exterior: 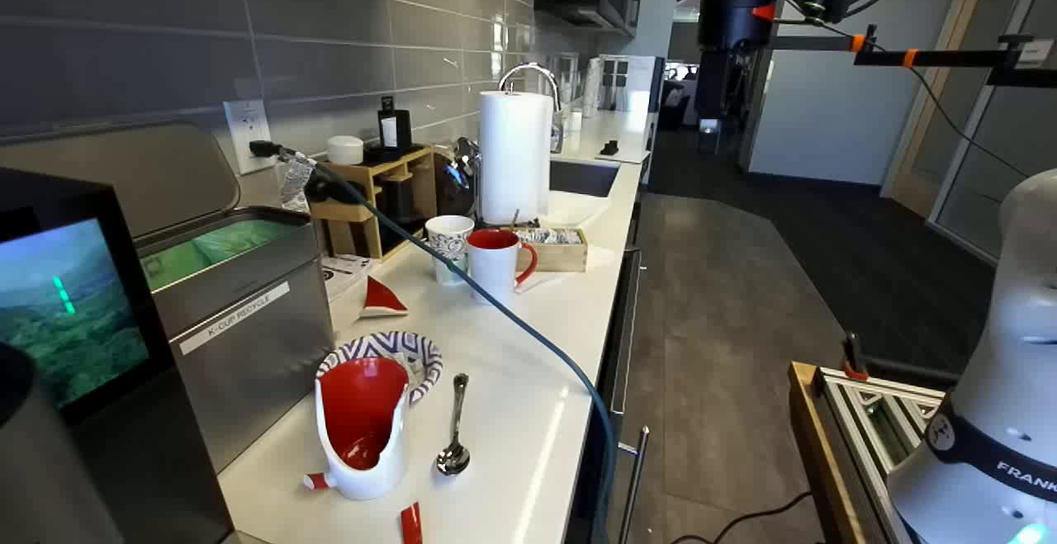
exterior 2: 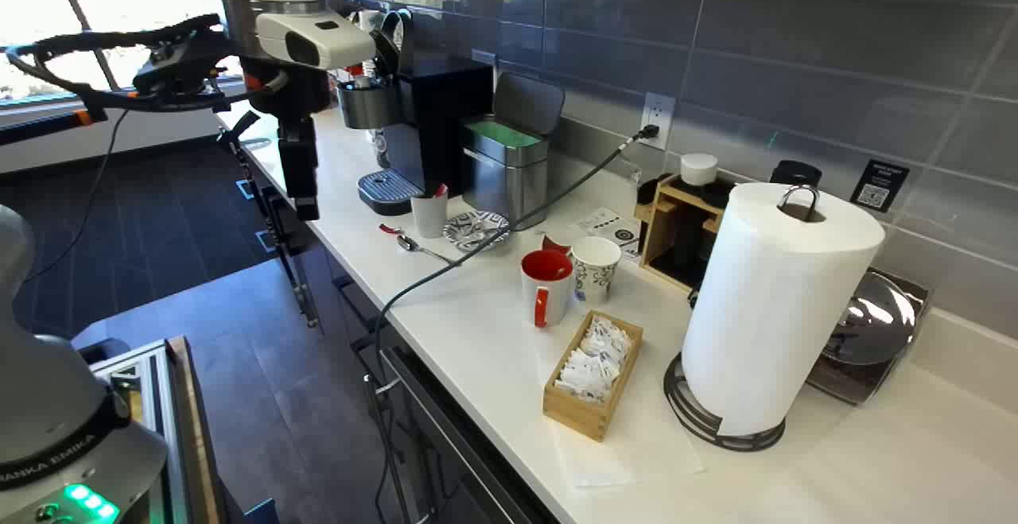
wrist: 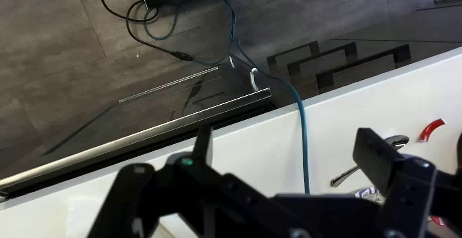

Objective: Put the spoon in the cup

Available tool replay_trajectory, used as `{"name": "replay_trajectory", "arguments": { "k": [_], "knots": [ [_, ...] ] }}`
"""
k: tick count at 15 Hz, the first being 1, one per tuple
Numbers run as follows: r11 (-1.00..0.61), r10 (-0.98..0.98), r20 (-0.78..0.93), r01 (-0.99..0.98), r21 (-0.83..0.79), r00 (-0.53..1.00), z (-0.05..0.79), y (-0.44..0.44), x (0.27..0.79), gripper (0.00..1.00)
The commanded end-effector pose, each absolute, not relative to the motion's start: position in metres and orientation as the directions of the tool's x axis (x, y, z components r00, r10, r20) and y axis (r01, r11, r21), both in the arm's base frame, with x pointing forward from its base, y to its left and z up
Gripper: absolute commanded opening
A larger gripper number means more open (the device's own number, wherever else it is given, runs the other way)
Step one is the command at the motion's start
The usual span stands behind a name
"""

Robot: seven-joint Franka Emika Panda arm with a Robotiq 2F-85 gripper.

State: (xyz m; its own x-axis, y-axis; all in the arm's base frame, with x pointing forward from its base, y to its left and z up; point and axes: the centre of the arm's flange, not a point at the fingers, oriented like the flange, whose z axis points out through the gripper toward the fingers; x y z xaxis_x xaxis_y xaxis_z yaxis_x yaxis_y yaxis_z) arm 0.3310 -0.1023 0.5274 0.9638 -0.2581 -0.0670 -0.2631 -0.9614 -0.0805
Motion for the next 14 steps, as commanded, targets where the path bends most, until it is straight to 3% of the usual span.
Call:
{"name": "replay_trajectory", "arguments": {
  "k": [1,14],
  "knots": [
    [-0.961,-0.258,-0.067,-0.263,-0.081,0.964,0.527,-0.102,0.331,1.00],
    [-0.958,-0.264,-0.069,-0.270,-0.095,0.962,0.526,-0.079,0.338,1.00]
  ]
}}
